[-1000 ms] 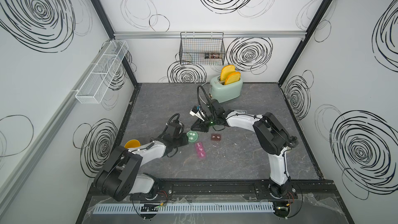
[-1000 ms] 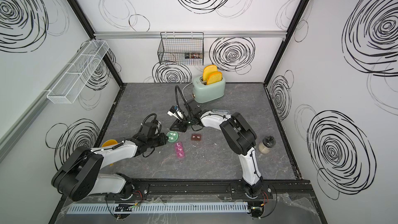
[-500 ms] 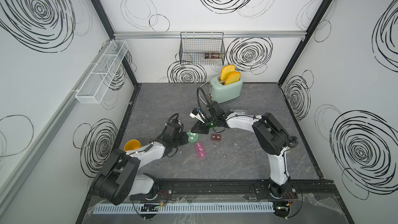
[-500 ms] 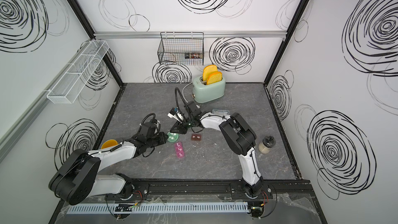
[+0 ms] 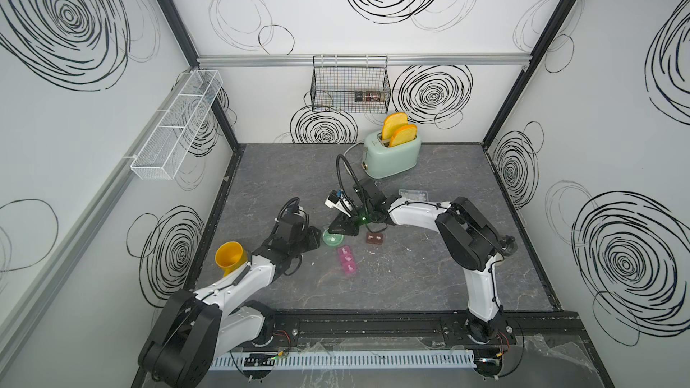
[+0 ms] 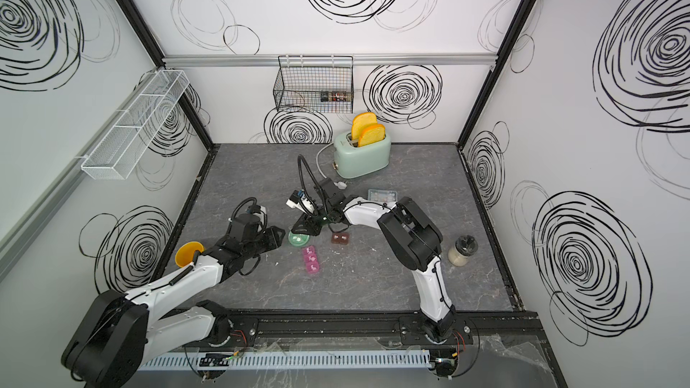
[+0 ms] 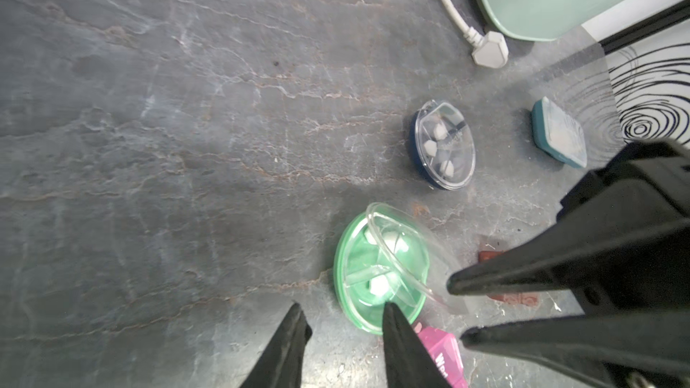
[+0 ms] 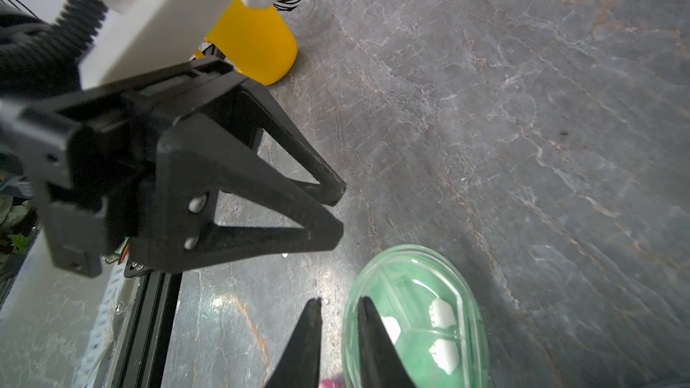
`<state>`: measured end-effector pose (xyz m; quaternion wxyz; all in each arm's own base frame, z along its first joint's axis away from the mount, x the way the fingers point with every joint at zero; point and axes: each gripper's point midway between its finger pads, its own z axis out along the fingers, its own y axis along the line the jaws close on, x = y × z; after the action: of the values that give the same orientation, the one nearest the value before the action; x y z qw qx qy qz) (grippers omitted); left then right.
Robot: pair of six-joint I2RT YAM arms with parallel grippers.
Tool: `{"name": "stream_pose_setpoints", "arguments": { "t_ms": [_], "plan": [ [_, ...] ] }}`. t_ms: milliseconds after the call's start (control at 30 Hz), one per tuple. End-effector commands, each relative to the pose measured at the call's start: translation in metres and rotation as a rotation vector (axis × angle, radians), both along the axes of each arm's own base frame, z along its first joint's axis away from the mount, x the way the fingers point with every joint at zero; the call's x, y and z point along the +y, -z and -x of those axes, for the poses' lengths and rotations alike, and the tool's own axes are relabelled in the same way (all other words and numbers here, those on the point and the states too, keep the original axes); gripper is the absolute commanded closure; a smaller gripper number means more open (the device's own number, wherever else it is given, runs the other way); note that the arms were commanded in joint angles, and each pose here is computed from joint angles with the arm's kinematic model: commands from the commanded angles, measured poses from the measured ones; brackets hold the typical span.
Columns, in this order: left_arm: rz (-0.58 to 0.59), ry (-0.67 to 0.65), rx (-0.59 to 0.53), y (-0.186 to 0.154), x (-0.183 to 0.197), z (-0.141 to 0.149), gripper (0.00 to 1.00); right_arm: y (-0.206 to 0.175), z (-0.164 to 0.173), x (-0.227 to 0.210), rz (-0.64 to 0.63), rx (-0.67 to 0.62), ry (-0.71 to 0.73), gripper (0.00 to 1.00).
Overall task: Close pillboxes
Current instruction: Close the lid on the pillbox.
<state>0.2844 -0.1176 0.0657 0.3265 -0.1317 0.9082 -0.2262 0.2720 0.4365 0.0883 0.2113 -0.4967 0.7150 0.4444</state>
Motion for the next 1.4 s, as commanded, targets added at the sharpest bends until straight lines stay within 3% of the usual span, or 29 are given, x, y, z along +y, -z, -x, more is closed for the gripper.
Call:
{"name": "stream_pose_setpoints", "arguments": {
  "t_ms": [0,333,1367],
  "plan": [
    [0.005,-0.012,0.001,0.0,0.004,0.001,0.57,0.011,0.003,-0.003,0.038,0.016,0.018,0.77],
    [0.085,-0.004,-0.032,-0.01,-0.008,-0.007,0.52,0.024,0.008,0.0,0.09,-0.003,0.029,0.77],
    [0.057,0.047,0.049,0.023,-0.021,0.003,0.52,0.051,0.01,-0.003,0.195,0.019,0.069,0.78]
  ]
}}
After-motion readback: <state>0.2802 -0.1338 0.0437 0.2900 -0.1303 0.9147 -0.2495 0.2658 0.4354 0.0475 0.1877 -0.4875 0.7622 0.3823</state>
